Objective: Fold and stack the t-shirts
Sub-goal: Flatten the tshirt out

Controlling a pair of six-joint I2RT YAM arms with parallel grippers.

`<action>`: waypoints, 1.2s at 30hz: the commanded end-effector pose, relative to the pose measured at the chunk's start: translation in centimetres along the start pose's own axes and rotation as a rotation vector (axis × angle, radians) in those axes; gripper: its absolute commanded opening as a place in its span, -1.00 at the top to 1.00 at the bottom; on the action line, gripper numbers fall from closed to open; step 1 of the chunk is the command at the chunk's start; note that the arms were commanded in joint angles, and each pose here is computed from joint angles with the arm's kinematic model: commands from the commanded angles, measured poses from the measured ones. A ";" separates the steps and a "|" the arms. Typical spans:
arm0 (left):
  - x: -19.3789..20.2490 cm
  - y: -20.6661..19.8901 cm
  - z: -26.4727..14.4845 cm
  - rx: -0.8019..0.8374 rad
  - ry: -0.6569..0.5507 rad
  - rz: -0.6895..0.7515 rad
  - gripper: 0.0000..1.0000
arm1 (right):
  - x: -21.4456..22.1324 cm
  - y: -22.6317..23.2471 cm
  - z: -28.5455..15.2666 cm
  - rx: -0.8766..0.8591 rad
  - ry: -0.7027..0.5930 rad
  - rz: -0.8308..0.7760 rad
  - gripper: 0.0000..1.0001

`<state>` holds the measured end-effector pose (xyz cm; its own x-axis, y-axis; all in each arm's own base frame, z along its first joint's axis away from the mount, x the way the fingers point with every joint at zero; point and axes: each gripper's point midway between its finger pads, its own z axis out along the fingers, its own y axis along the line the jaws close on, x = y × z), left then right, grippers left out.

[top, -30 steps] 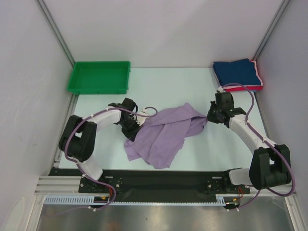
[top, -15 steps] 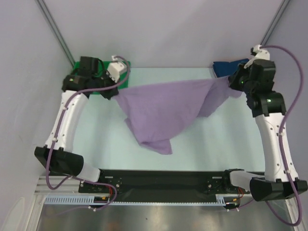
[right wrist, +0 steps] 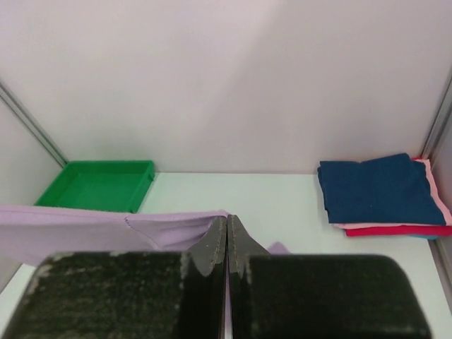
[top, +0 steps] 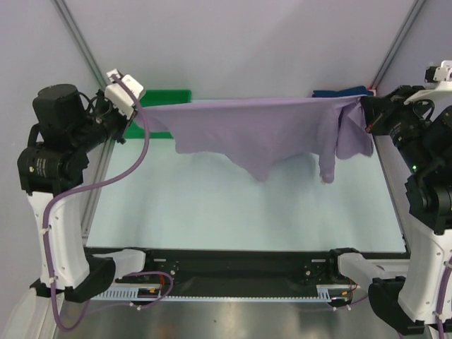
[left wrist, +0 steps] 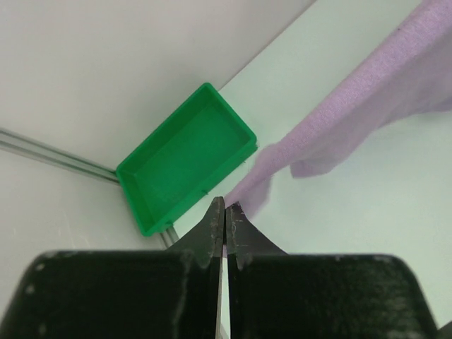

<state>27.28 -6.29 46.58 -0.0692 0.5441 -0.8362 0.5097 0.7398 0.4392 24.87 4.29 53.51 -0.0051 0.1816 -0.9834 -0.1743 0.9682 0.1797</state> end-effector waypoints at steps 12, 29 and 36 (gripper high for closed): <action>-1.2 4.8 -1.3 -0.193 0.044 0.004 0.99 | -3.5 -2.0 1.1 0.114 -0.053 -0.057 1.00; -2.6 0.9 -10.0 -0.233 -0.128 0.029 0.99 | -8.5 0.3 -10.2 0.073 -0.262 -0.054 1.00; -1.3 2.6 -1.0 -0.126 -0.044 0.007 0.99 | -5.0 1.3 1.9 -0.038 -0.134 -0.049 1.00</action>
<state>21.52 -5.82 51.29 0.0871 0.5063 -0.8579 0.4310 0.7573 0.4907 18.41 4.85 59.73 0.1629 0.1841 -0.9693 -0.2564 0.9566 0.1386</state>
